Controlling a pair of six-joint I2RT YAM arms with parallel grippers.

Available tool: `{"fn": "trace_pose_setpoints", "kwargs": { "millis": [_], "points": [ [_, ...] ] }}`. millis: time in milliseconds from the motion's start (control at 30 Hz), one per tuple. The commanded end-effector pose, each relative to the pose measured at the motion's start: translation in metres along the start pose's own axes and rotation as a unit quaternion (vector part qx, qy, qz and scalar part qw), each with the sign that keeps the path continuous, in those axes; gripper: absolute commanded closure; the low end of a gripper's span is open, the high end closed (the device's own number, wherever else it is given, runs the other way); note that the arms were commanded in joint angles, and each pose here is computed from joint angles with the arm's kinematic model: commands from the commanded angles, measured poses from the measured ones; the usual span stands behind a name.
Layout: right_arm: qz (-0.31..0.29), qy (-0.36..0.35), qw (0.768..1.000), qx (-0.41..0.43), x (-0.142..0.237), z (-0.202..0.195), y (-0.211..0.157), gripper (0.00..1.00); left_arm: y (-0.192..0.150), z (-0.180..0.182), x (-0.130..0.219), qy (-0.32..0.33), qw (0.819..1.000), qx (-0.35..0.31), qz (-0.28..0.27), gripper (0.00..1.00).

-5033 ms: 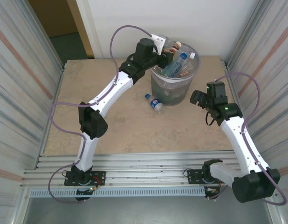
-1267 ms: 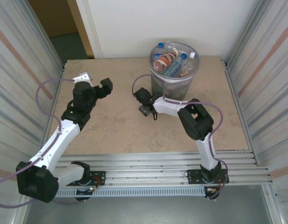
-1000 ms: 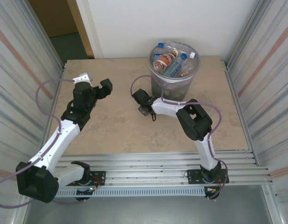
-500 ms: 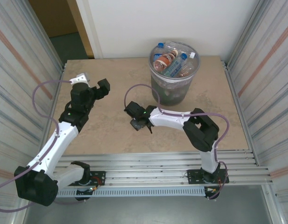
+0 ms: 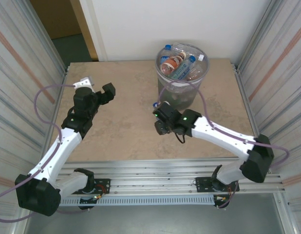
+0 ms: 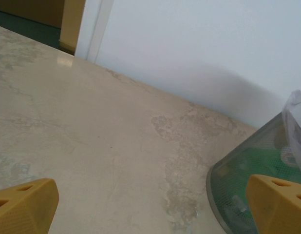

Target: Put the plastic bottles in the bin

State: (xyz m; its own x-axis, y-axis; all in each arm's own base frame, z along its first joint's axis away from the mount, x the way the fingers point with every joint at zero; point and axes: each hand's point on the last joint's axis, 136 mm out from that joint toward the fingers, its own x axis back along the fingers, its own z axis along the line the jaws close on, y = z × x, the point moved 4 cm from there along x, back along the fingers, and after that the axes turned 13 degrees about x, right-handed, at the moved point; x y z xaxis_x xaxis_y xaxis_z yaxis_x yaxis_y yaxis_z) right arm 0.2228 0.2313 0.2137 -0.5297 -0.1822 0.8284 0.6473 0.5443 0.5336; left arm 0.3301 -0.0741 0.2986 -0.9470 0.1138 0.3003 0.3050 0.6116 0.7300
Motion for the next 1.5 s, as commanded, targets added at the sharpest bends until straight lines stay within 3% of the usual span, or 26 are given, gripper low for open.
{"fn": "trace_pose_setpoints", "kwargs": {
  "millis": [0, 233, 400, 633, 967, 1233, 1467],
  "points": [
    [0.038, -0.053, 0.997, -0.047, 0.026, -0.031, -0.03, 0.67, 0.013, -0.017, 0.008, -0.047, 0.999, 0.003, -0.012, 0.01],
    [0.013, -0.073, 0.991, -0.108, 0.101, -0.073, -0.051, 0.66, 0.006, -0.053, 0.007, -0.114, 0.993, -0.029, 0.01, 0.01],
    [-0.001, -0.136, 0.979, -0.153, 0.147, -0.114, -0.069, 0.66, -0.007, -0.089, 0.0, -0.141, 0.986, -0.088, 0.033, 0.01],
    [-0.076, -0.127, 0.968, -0.204, 0.176, -0.152, -0.047, 0.64, -0.022, -0.121, -0.005, -0.171, 0.975, -0.13, 0.049, 0.01],
    [-0.19, -0.085, 0.937, -0.279, 0.152, -0.208, 0.05, 0.63, -0.026, -0.127, -0.01, -0.177, 0.974, -0.129, 0.054, 0.01],
    [-0.213, -0.085, 0.929, -0.291, 0.109, -0.235, 0.11, 0.61, -0.031, -0.126, -0.018, -0.172, 0.975, -0.128, 0.061, 0.01],
    [-0.203, -0.097, 0.928, -0.298, 0.073, -0.247, 0.131, 0.58, -0.034, -0.126, -0.024, -0.167, 0.976, -0.128, 0.065, 0.01]
  ]
}}
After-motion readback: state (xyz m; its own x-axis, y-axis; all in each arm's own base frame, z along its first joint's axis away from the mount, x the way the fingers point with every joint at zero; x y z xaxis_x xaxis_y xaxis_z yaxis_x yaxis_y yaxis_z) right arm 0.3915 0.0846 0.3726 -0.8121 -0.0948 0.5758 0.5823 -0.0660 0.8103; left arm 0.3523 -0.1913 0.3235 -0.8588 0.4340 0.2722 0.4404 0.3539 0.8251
